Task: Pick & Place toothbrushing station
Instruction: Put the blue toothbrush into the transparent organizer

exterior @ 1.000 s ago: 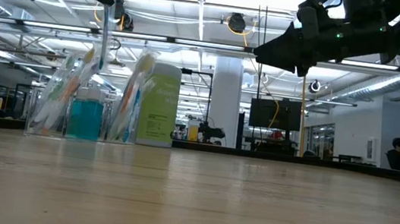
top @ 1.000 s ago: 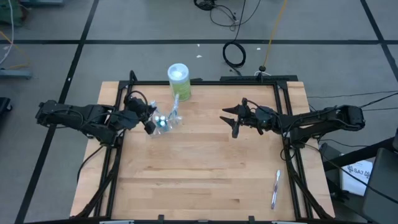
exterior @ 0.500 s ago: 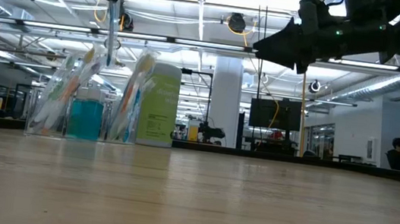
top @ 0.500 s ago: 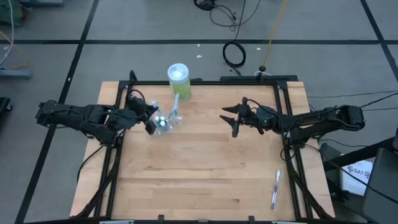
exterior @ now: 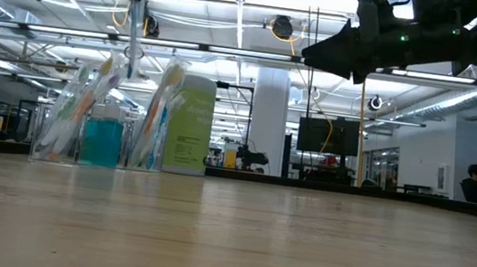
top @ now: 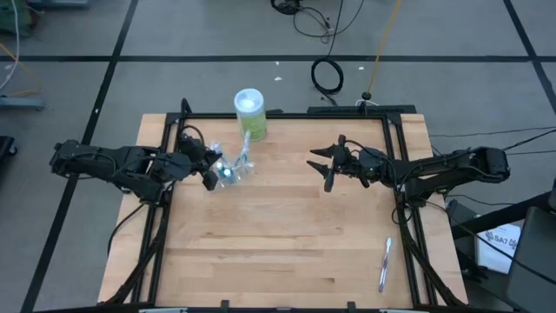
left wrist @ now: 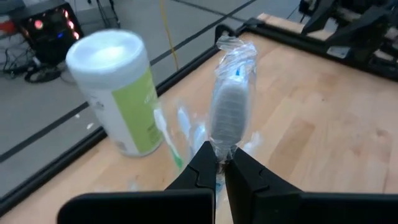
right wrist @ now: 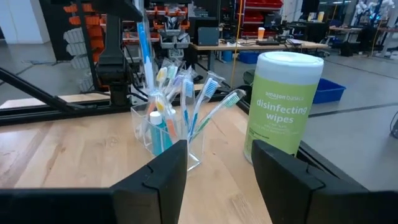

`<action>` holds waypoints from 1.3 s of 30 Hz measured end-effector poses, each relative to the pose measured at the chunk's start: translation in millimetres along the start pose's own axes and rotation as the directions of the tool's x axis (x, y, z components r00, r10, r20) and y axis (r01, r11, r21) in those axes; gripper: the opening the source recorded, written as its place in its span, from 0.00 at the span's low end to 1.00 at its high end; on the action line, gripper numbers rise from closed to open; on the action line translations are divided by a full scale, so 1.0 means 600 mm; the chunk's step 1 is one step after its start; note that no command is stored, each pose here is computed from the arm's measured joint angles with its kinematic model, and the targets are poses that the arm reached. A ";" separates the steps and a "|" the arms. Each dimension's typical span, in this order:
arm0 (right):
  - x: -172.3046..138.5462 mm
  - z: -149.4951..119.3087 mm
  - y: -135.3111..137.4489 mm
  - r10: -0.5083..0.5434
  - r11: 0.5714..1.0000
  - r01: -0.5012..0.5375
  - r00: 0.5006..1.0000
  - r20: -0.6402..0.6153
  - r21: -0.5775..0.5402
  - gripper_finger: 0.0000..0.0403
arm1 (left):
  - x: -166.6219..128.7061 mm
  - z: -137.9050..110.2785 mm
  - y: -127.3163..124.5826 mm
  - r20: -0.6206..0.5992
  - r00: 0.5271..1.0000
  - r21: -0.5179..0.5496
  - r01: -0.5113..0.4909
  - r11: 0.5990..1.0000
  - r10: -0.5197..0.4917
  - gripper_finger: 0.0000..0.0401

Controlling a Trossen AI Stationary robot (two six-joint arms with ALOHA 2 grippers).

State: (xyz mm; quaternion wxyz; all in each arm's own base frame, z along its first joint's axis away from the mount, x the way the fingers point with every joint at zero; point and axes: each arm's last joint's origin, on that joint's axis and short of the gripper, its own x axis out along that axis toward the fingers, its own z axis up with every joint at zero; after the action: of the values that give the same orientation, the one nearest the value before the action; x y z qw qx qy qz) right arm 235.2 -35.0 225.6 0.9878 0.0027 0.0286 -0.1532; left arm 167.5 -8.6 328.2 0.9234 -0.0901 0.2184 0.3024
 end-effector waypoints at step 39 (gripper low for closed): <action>0.002 0.008 -0.013 -0.032 0.999 0.031 0.998 0.051 0.013 0.43 | 0.024 -0.130 0.043 -0.307 0.927 -0.193 -0.280 0.940 0.213 0.02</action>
State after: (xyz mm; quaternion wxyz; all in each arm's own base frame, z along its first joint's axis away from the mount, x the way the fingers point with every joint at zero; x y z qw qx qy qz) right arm 234.2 -42.5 230.6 0.9856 0.0045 0.0026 -0.1690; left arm 135.2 -3.5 251.1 0.8201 -0.2116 0.3203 0.4244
